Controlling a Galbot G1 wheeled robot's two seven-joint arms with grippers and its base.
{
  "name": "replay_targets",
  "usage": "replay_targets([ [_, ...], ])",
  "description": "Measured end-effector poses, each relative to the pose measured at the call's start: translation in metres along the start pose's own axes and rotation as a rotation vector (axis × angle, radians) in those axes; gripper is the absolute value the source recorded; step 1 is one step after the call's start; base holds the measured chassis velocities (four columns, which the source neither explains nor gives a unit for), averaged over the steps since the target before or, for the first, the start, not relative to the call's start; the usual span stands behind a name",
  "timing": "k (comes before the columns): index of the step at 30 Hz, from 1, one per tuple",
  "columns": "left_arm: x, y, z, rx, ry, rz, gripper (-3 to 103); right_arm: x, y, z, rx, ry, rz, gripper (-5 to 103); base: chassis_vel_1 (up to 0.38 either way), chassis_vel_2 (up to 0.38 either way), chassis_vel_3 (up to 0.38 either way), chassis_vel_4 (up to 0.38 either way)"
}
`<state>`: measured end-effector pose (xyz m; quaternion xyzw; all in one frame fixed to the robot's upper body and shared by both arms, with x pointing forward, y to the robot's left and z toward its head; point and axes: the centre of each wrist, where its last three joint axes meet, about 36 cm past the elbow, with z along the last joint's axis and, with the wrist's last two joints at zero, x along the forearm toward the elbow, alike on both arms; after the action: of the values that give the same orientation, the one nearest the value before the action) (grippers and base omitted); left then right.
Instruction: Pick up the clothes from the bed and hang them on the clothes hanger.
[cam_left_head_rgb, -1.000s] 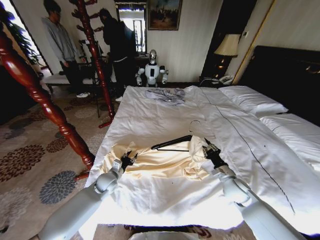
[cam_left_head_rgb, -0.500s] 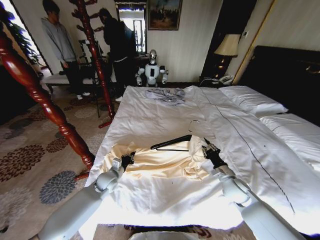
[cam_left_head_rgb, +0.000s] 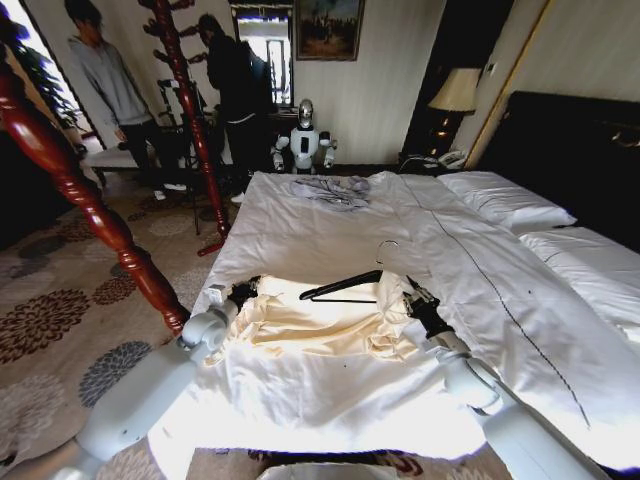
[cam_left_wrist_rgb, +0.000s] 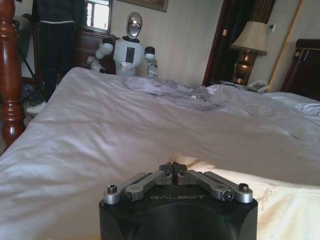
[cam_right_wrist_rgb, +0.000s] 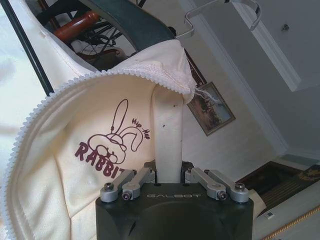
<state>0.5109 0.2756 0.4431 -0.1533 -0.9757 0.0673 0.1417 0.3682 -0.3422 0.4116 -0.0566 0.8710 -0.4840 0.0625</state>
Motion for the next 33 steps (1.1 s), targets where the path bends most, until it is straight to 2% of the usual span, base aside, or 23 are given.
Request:
replay_targets([
  [5, -0.016, 0.016, 0.003, -0.016, 0.04, 0.024, 0, -0.001, 0.0, 0.002, 0.0, 0.004, 0.001, 20, 0.0, 0.0, 0.0, 0.0],
  [8, -0.02, 0.017, 0.003, -0.028, 0.059, 0.038, -2, -0.003, 0.001, 0.005, -0.002, 0.008, 0.003, 20, 0.0, 0.0, 0.0, 0.0],
  [9, -0.022, 0.018, 0.004, -0.029, 0.066, 0.038, 3, -0.004, 0.001, 0.005, -0.004, 0.008, 0.004, 20, 0.0, 0.0, 0.0, 0.0],
  [10, -0.022, 0.018, 0.004, -0.029, 0.066, 0.038, 3, -0.004, 0.001, 0.005, -0.004, 0.008, 0.004, 20, 0.0, 0.0, 0.0, 0.0],
  [12, -0.028, 0.024, 0.004, -0.024, 0.072, 0.022, 14, -0.004, 0.001, 0.006, -0.007, 0.008, 0.003, 20, 0.0, 0.0, 0.0, 0.0],
  [13, -0.032, 0.029, 0.004, -0.023, 0.075, 0.006, 14, -0.004, 0.001, 0.006, -0.007, 0.007, 0.002, 20, 0.0, 0.0, 0.0, 0.0],
  [14, -0.035, 0.037, 0.005, -0.026, 0.079, -0.018, 19, -0.004, 0.001, 0.007, -0.007, 0.006, 0.001, 20, 0.0, 0.0, 0.0, 0.0],
  [15, -0.035, 0.037, 0.005, -0.026, 0.079, -0.018, 19, -0.004, 0.001, 0.007, -0.007, 0.006, 0.001, 20, 0.0, 0.0, 0.0, 0.0],
  [18, -0.044, 0.065, 0.004, -0.04, 0.076, -0.099, 35, -0.003, 0.003, 0.008, -0.007, 0.005, -0.006, 20, 0.0, 0.0, 0.0, 0.0],
  [19, -0.044, 0.065, 0.004, -0.04, 0.076, -0.099, 35, -0.003, 0.003, 0.008, -0.007, 0.005, -0.006, 20, 0.0, 0.0, 0.0, 0.0],
  [20, -0.044, 0.072, 0.003, -0.041, 0.073, -0.115, 41, -0.002, 0.003, 0.008, -0.007, 0.005, -0.007, 20, 0.0, 0.0, 0.0, 0.0],
  [21, -0.044, 0.078, 0.001, -0.041, 0.068, -0.13, 41, -0.002, 0.003, 0.008, -0.007, 0.005, -0.007, 20, 0.0, 0.0, 0.0, 0.0],
  [24, -0.038, 0.09, -0.009, -0.047, 0.04, -0.168, 57, -0.002, 0.003, 0.007, -0.007, 0.003, -0.006, 20, 0.0, 0.0, 0.0, 0.0],
  [27, -0.032, 0.091, -0.015, -0.049, 0.026, -0.164, 62, -0.003, 0.003, 0.007, -0.006, 0.002, -0.006, 20, 0.0, 0.0, 0.0, 0.0],
  [29, -0.021, 0.091, -0.023, -0.057, 0.006, -0.165, 74, -0.003, 0.003, 0.007, -0.005, 0.001, -0.006, 20, 0.0, 0.0, 0.0, 0.0],
  [30, -0.021, 0.091, -0.023, -0.057, 0.006, -0.165, 74, -0.003, 0.003, 0.007, -0.005, 0.001, -0.006, 20, 0.0, 0.0, 0.0, 0.0],
  [33, -0.005, 0.09, -0.027, -0.063, -0.011, -0.172, 89, -0.003, 0.003, 0.007, -0.005, 0.002, -0.007, 20, 0.0, 0.0, 0.0, 0.0],
])
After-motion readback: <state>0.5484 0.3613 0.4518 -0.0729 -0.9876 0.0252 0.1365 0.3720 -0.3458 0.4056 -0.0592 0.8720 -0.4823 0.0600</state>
